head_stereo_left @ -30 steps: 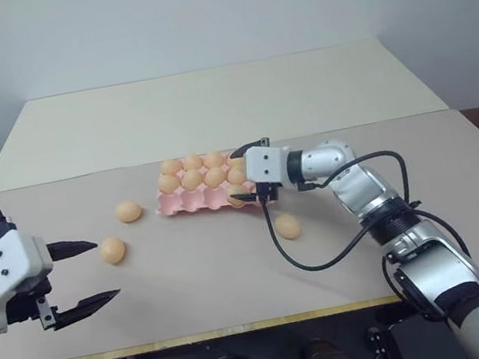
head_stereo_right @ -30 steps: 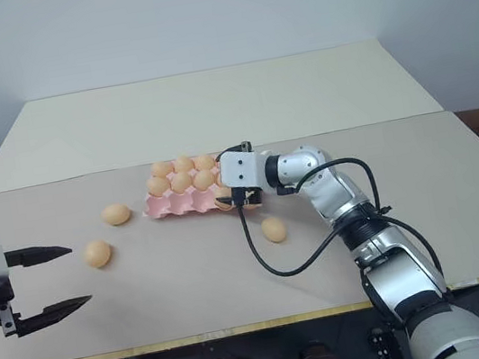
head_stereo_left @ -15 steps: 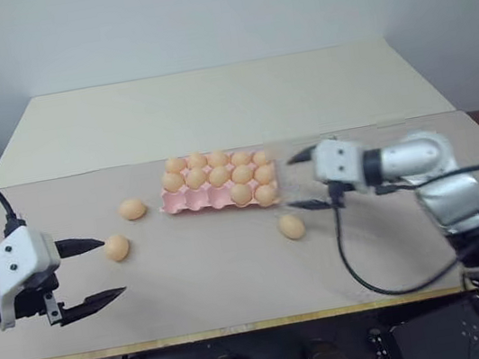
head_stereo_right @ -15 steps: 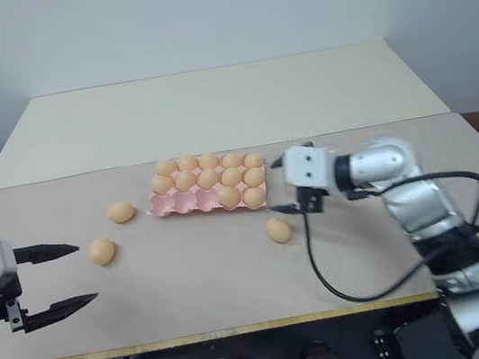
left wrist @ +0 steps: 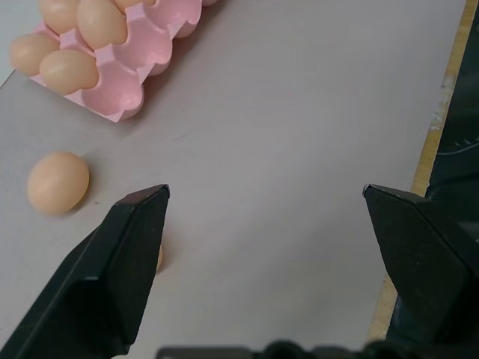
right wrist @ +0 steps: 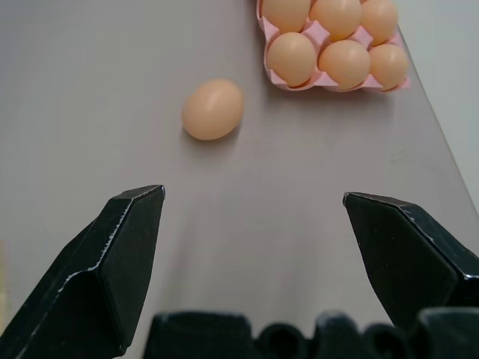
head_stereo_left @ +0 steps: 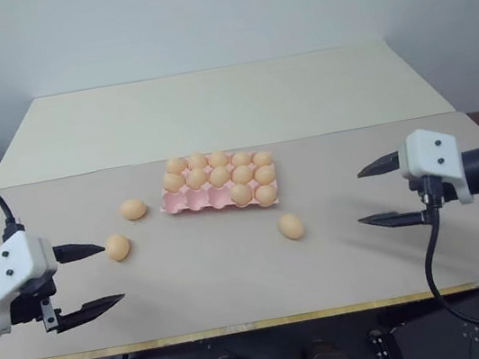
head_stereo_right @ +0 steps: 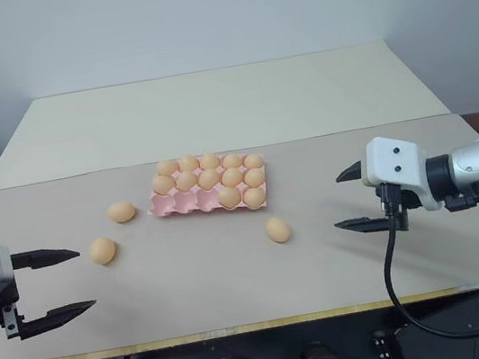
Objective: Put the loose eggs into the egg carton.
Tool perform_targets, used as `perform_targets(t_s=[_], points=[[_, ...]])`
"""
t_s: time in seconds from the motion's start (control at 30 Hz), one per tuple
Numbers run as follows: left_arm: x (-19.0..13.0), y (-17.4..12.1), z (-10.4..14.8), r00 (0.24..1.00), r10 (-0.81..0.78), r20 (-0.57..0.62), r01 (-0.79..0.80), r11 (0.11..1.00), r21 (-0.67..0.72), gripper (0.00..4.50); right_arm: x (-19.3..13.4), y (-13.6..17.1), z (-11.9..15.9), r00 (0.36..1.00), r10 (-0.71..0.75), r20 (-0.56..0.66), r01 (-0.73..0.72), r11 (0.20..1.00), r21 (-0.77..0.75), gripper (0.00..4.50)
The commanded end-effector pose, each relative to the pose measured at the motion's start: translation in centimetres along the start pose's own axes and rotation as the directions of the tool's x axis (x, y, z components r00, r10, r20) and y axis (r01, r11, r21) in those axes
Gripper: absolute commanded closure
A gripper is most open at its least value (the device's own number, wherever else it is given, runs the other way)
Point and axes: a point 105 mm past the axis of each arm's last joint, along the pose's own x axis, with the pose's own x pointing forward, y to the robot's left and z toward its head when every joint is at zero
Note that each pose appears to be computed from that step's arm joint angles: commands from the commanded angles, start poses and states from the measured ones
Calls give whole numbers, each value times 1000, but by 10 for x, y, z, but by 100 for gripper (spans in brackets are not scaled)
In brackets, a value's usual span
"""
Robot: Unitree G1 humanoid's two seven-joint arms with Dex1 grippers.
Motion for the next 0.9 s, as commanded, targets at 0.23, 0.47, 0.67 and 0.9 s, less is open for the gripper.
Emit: perform_targets(t_s=[0.23,0.47,0.67,0.9], points=[[11,-5,15,998,-6,59,3,999,52,0,51,3,19,998,-23,64,20,999,36,5],[13,-7,15,998,-5,57,2,999,51,0,92,12,22,997,-21,69,14,995,96,5],[13,-7,16,999,-3,54,0,999,50,0,116,17,10,998,-43,37,40,995,90,5],[4,-12,8,1000,-10,21,9,999,43,0,127,21,-1,999,-48,18,46,994,100,22]])
